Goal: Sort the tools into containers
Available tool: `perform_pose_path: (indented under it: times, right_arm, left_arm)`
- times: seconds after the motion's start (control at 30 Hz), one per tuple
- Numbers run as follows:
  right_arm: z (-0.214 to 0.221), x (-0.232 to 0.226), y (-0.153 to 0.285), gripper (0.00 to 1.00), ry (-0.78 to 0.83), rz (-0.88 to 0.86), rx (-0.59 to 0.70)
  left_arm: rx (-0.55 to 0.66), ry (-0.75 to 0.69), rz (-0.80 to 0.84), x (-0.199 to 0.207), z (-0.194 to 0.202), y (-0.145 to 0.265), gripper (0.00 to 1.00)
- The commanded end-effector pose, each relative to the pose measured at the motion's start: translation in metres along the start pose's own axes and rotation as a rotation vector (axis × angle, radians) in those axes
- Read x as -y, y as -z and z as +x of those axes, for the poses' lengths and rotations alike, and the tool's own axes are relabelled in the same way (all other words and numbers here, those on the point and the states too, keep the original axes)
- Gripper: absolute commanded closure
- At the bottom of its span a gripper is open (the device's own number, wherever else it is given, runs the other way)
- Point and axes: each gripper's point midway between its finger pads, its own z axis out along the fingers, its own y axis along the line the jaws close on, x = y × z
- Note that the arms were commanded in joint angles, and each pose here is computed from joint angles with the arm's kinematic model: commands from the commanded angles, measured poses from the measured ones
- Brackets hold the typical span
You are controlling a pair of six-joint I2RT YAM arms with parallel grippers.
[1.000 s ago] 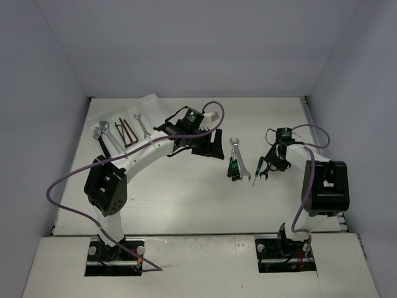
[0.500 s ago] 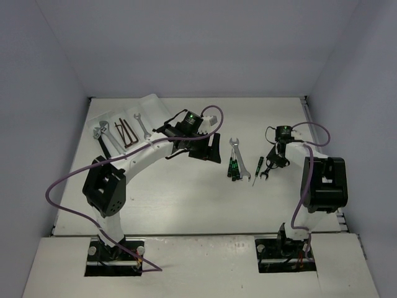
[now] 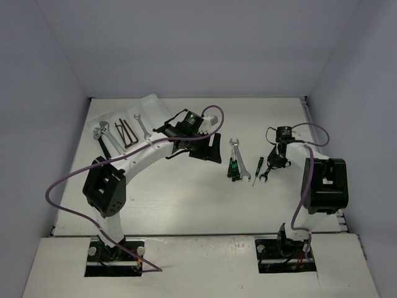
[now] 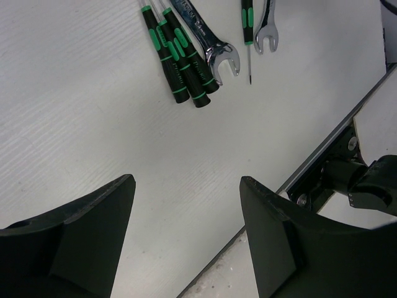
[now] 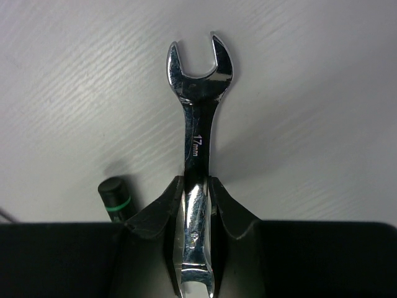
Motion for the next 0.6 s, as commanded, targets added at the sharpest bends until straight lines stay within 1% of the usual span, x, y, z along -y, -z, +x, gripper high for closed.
perform_pose_path:
  times: [0.0, 0.07, 0.3, 0.57]
  right_arm:
    - [-0.006, -0.020, 0.034, 1.00, 0.029, -0.120, 0.005]
    - [-0.008, -0.028, 0.042, 1.00, 0.033, -0.163, 0.014]
    - [-0.006, -0.030, 0.053, 1.00, 0.037, -0.200, 0.027]
    - [0.007, -0.057, 0.068, 1.00, 0.058, -0.306, 0.023]
  left_arm:
    - [0.090, -0.098, 0.120, 0.049, -0.030, 0.014, 0.35]
    - [0.089, -0.098, 0.152, 0.058, -0.032, 0.007, 0.35]
    - [0.084, -0.075, 0.229, 0.076, -0.035, -0.019, 0.35]
    - [0.091, -0.039, 0.344, 0.103, -0.037, -0.050, 0.35]
